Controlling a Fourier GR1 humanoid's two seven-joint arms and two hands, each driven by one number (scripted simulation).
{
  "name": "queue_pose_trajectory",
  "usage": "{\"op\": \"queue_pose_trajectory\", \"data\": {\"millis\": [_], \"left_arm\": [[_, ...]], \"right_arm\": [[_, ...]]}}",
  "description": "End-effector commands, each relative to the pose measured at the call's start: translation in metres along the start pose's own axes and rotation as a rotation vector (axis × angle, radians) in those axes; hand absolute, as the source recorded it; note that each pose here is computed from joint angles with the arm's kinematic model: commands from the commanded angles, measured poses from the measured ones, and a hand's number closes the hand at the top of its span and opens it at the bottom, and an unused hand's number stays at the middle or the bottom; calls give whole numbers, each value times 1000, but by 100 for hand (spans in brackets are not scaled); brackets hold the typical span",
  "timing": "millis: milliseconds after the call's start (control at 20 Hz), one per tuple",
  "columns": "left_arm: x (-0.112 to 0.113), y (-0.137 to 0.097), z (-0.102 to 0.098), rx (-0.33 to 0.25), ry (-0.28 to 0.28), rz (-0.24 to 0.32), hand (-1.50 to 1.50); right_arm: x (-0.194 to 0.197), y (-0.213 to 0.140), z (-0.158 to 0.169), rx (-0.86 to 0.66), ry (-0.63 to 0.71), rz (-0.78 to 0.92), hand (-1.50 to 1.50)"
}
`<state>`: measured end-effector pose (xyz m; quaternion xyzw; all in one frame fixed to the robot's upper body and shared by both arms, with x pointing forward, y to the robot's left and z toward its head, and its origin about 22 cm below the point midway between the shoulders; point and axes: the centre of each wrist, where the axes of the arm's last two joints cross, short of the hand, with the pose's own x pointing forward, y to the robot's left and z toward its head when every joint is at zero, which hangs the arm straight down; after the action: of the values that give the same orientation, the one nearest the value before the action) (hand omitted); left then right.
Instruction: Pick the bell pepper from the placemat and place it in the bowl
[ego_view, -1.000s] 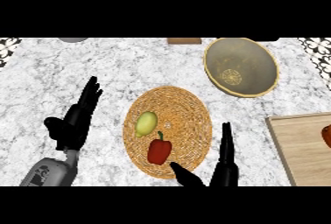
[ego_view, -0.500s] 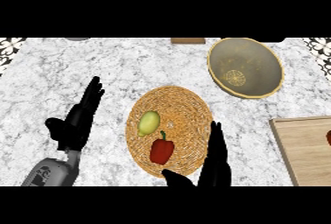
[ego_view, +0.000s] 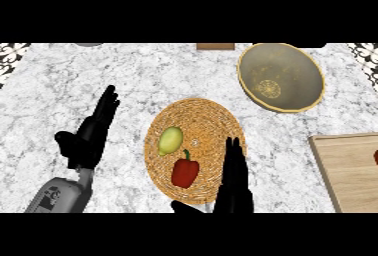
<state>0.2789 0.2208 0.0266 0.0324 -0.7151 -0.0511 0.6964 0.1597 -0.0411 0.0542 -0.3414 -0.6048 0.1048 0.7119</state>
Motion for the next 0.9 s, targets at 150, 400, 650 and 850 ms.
{"op": "queue_pose_trajectory", "data": {"millis": [150,400,650,850], "left_arm": [[2,2,-2,-11,7,3,0],[-2,-3,4,-12,4,6,0],[8,-15,-1,1,-4,13,0],[9,-14,-1,-10,3,-2,0]], "right_arm": [[14,-1,16,-6,135,-154,-150],[14,3,8,2,142,-192,-150],[5,8,7,-3,166,-225,-150],[-13,28,6,-10,182,-240,-150]]}}
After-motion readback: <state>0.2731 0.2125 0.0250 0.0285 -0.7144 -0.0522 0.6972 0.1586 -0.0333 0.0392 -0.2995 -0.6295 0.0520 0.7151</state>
